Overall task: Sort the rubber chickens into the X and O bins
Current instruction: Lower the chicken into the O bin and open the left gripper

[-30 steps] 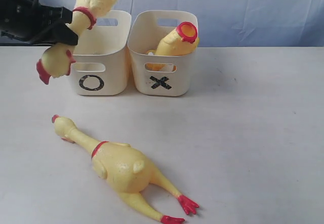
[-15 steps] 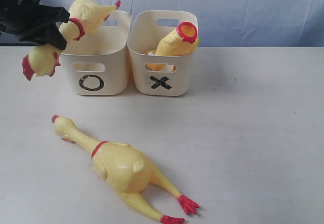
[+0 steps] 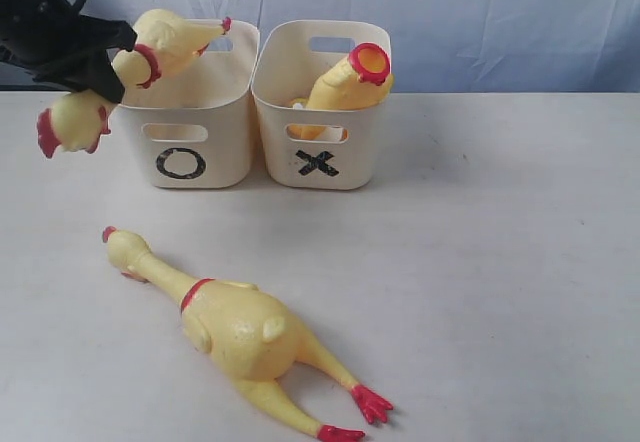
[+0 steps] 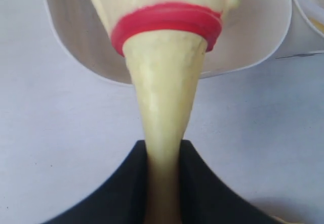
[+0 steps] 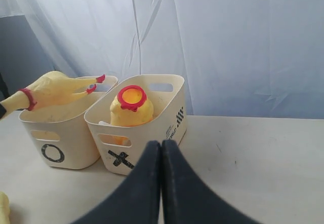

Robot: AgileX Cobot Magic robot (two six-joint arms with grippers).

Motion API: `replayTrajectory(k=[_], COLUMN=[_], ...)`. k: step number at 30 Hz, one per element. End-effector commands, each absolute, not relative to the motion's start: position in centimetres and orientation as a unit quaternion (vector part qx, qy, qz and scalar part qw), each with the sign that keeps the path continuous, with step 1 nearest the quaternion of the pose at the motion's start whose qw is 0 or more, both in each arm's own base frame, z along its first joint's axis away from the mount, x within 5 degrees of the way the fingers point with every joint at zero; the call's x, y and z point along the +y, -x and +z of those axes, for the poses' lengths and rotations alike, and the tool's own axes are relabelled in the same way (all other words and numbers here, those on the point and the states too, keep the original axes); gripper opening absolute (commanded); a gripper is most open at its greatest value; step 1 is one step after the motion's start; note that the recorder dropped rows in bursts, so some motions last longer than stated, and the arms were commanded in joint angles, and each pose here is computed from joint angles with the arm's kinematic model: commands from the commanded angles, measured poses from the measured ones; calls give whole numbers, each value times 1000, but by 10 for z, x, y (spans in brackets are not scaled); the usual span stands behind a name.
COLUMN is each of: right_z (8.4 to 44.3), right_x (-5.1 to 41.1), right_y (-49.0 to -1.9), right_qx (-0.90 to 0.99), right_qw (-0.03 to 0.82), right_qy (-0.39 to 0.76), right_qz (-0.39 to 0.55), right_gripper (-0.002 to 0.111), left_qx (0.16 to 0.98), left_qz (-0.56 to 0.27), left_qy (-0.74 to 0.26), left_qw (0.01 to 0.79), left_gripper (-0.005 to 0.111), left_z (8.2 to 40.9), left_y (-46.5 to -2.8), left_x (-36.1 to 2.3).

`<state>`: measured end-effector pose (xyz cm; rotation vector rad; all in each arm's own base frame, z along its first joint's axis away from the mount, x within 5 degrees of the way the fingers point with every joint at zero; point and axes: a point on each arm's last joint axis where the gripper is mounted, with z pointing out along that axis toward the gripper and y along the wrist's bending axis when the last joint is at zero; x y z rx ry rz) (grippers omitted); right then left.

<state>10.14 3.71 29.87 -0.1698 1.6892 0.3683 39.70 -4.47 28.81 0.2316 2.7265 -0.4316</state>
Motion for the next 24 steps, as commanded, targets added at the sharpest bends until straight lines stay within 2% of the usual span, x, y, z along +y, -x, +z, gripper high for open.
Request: replayTrajectory(k=[1, 7, 18, 24], right_z=[298, 298, 298, 298], right_x=[37, 37, 37, 37], right_y=[-101, -101, -101, -101], right_qx=[740, 741, 741, 741], right_qw=[648, 648, 648, 648], right_qy=[74, 74, 74, 74], right_qz=[164, 164, 164, 164], right_gripper=[-1, -1, -1, -1], left_qx=[966, 967, 965, 963], left_qz=[-144, -155, -164, -167], left_qy=[-79, -78, -72, -63], left_qw=[199, 187, 190, 203], left_gripper=[0, 2, 28, 33], left_z=[291, 287, 285, 286], left_y=[-400, -405, -410, -412], left_x=[-42, -44, -46, -46])
